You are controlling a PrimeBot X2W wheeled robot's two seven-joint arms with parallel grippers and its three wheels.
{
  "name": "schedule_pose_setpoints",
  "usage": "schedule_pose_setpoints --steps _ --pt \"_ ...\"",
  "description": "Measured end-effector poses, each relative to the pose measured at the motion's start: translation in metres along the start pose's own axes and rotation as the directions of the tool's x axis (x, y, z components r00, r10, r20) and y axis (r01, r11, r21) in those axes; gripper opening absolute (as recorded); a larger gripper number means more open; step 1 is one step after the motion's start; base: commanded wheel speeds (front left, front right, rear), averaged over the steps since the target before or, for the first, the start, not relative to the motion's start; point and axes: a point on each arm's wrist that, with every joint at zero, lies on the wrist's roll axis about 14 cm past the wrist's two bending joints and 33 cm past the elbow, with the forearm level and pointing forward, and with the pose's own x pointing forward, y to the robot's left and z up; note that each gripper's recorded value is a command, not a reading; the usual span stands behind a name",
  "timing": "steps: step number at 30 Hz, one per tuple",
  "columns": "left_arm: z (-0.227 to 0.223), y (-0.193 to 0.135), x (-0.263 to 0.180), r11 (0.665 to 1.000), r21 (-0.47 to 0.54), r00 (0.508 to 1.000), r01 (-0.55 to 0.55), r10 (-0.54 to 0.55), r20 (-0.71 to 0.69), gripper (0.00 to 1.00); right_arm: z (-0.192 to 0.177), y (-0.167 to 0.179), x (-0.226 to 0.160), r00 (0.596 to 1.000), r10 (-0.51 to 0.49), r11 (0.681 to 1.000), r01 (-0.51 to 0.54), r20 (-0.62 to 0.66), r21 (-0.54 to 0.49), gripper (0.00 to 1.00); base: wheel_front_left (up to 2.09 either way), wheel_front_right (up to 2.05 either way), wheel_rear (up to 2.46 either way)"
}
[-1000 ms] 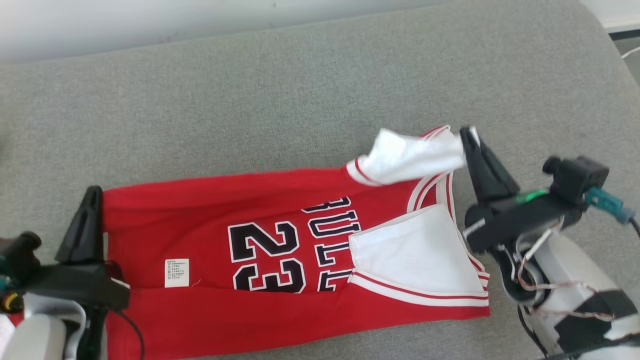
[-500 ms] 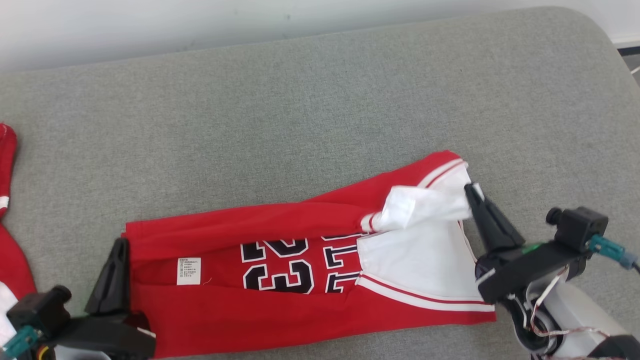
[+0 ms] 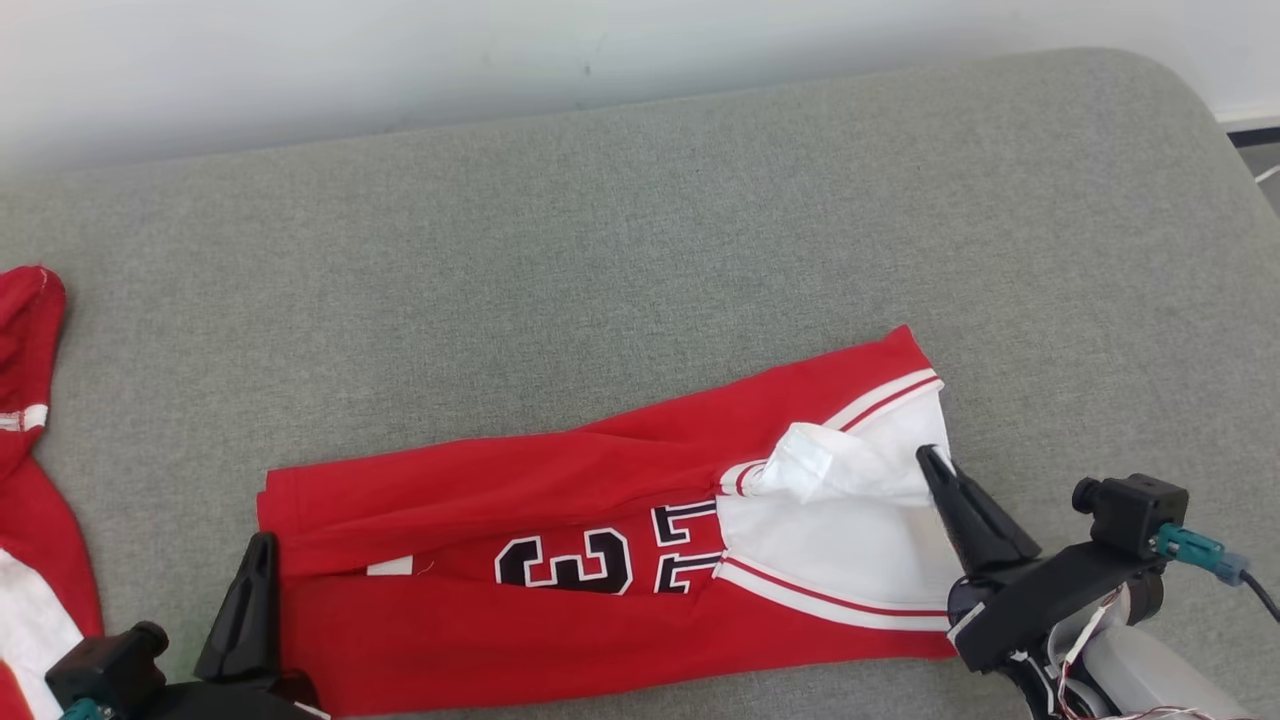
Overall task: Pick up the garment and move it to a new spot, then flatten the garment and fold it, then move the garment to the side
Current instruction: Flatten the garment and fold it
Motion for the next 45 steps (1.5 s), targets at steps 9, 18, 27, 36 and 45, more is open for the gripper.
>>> schedule_pose_setpoints --steps 9,18,27,36,45 --pt "-0.003 0.002 -0.006 1.000 -0.005 1.000 -0.016 0.016 -0.003 0.87 -0.019 -0.007 -0.012 0.996 -0.029 0.999 0.028 -0.082 -0.016 1.00 0.00 0.00 0.00" --pt "0.009 0.009 -0.016 0.998 0.021 0.998 -0.054 0.053 0.037 1.00 0.002 -0.005 -0.011 1.000 -0.030 0.999 0.030 0.003 -0.029 1.00 0.00 0.00 0.00" --pt "0.036 0.016 -0.029 0.990 0.097 0.988 -0.104 0.091 0.124 1.00 0.013 -0.017 -0.013 0.997 -0.064 0.994 0.068 0.043 -0.082 1.00 0.00 0.00 0.00" --pt "0.056 0.035 -0.051 0.971 0.134 0.966 -0.198 0.170 0.195 1.00 0.007 -0.031 -0.007 0.991 -0.128 0.982 0.130 0.026 -0.139 1.00 0.00 0.00 0.00" --pt "0.057 0.042 -0.062 0.962 0.136 0.956 -0.237 0.206 0.208 1.00 -0.006 -0.036 0.014 0.984 -0.169 0.974 0.159 -0.051 -0.160 1.00 0.00 0.00 0.00"
